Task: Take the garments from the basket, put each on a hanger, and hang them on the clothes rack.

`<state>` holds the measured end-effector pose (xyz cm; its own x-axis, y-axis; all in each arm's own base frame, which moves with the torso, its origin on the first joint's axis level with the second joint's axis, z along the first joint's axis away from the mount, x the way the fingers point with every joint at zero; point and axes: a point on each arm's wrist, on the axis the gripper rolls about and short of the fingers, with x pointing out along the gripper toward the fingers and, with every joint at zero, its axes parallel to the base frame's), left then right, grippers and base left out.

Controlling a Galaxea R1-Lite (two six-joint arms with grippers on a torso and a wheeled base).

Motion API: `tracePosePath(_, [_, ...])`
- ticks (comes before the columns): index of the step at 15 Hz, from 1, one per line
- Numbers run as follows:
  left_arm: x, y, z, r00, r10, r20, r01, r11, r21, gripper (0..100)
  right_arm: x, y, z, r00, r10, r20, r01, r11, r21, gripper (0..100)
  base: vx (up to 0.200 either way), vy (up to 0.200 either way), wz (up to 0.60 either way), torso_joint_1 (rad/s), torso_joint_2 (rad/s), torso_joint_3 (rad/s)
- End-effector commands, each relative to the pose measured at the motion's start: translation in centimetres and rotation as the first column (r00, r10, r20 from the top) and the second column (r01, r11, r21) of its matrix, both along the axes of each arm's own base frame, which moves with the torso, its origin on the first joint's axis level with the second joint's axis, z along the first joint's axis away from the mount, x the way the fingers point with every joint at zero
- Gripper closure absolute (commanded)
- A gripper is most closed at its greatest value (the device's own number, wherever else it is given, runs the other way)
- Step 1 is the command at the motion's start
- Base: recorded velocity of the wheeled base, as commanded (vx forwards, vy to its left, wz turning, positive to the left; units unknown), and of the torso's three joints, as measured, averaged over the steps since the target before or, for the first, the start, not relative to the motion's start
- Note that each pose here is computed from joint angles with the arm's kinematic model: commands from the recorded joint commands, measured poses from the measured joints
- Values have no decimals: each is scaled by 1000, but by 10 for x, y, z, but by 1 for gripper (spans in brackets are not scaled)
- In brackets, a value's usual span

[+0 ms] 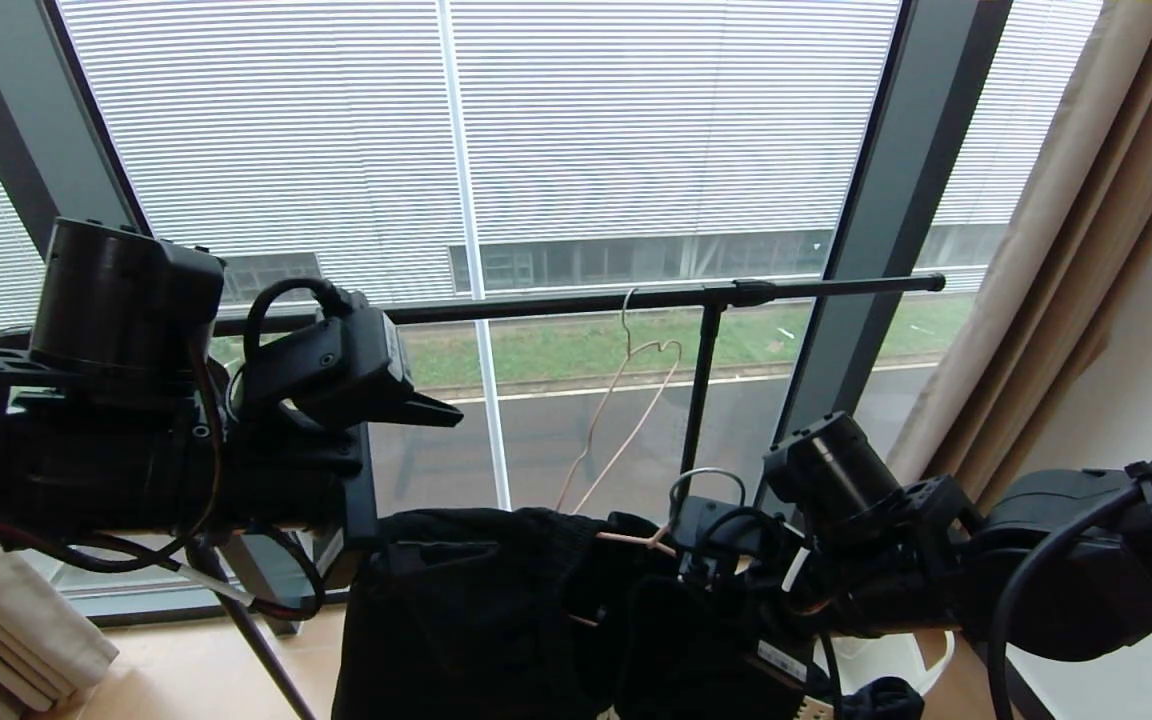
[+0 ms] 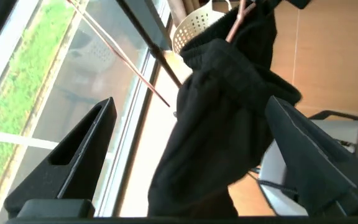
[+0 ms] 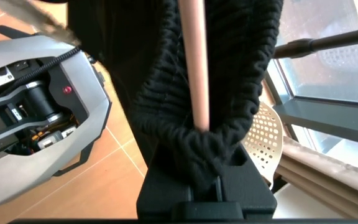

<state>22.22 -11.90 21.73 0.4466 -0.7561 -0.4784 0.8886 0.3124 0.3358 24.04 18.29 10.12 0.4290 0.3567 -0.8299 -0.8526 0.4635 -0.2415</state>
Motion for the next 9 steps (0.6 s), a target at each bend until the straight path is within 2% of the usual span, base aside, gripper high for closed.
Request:
tracePosePath(1, [16,-13,-14,999,-42,-14,43,998,43,0,-1,0,-1,1000,14,0,-14,1000,-8,100,0,0,0,0,0,0])
tracePosePath(3, [21,-17,-25,995,-97,4,96,989,108,0,-2,0,-1,1000,19,4,-19,1000,-9,100,0,0,0,0,0,0])
tracePosePath(5, [19,-20,-31,989,-147,-15,148,976,161,0,-2,0,0,1000,19,5,-19,1000,-8,100,0,0,0,0,0,0])
tracePosePath(9, [26,-27,-37,986,-161,-48,167,971,170,0,-5,5,0,999,41,6,-40,999,-4,100,0,0,0,0,0,0])
